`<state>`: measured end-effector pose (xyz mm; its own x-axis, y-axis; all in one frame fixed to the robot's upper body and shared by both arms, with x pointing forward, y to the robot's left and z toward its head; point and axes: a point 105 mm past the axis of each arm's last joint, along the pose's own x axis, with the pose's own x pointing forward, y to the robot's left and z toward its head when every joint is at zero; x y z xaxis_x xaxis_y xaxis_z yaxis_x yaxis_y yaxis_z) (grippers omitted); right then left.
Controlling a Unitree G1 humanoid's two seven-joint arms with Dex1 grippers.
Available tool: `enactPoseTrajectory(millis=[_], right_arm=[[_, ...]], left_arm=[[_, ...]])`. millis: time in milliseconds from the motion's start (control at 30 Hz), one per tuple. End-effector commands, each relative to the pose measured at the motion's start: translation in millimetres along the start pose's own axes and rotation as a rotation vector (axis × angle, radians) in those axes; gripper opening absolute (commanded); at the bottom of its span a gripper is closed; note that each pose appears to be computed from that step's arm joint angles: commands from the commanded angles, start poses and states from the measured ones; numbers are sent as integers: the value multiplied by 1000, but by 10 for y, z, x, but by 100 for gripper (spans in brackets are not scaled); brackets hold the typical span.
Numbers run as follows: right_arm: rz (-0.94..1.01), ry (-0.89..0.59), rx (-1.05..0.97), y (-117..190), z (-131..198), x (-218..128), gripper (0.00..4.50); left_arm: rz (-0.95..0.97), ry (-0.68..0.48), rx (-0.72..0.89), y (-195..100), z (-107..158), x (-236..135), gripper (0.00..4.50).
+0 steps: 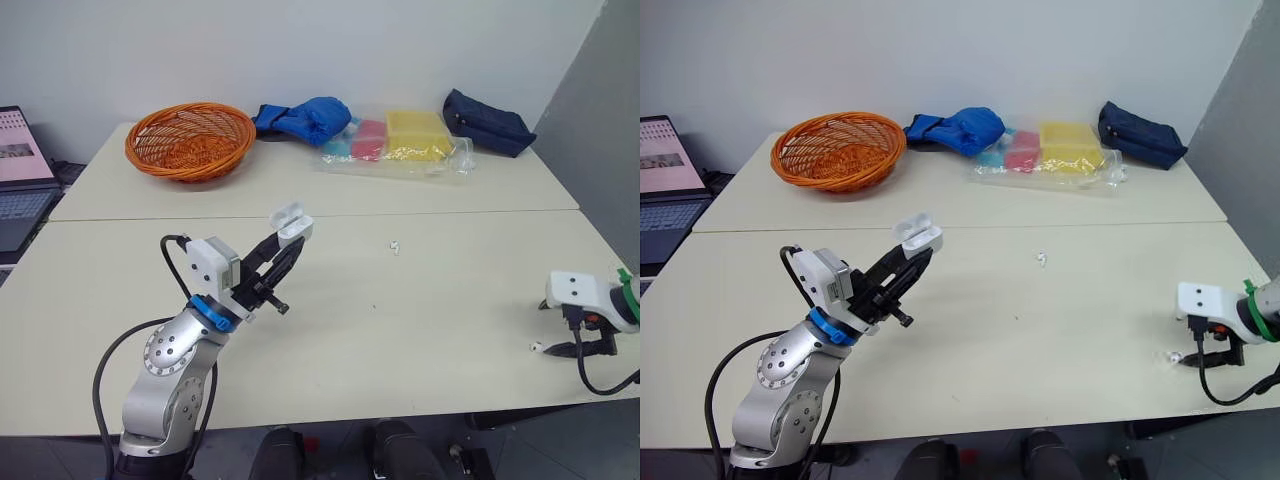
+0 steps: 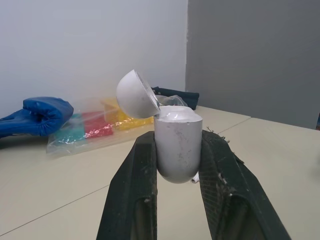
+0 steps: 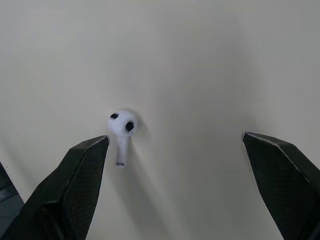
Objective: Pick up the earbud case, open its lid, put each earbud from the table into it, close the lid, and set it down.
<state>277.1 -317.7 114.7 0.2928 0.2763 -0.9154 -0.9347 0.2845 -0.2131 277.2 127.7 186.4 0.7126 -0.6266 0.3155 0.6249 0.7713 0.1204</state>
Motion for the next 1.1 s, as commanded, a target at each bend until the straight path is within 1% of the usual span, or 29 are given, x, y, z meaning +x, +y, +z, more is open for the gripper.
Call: enactPoseTrajectory(millis=[33, 233, 567, 667, 767, 967, 1100], right_arm=[[-6, -5, -21, -49, 48, -31, 445], [-14, -2, -27, -96, 48, -54, 445], [47, -17, -19, 21, 90, -100, 445], [72, -27, 38, 85, 108, -135, 445], [105, -26, 157, 220, 99, -155, 445], [37, -30, 273, 197, 105, -84, 445], [-20, -50, 297, 149, 156, -27, 445]], left_arm=[[-26, -54, 27, -48, 148, 42, 75], [-28, -51, 24, -64, 145, 33, 75], [-32, -49, 22, -80, 141, 22, 75], [-34, -46, 23, -77, 138, 20, 75], [-35, -46, 23, -73, 139, 26, 75], [-44, -41, 21, -93, 124, 26, 75], [-42, -39, 24, -81, 123, 29, 75]])
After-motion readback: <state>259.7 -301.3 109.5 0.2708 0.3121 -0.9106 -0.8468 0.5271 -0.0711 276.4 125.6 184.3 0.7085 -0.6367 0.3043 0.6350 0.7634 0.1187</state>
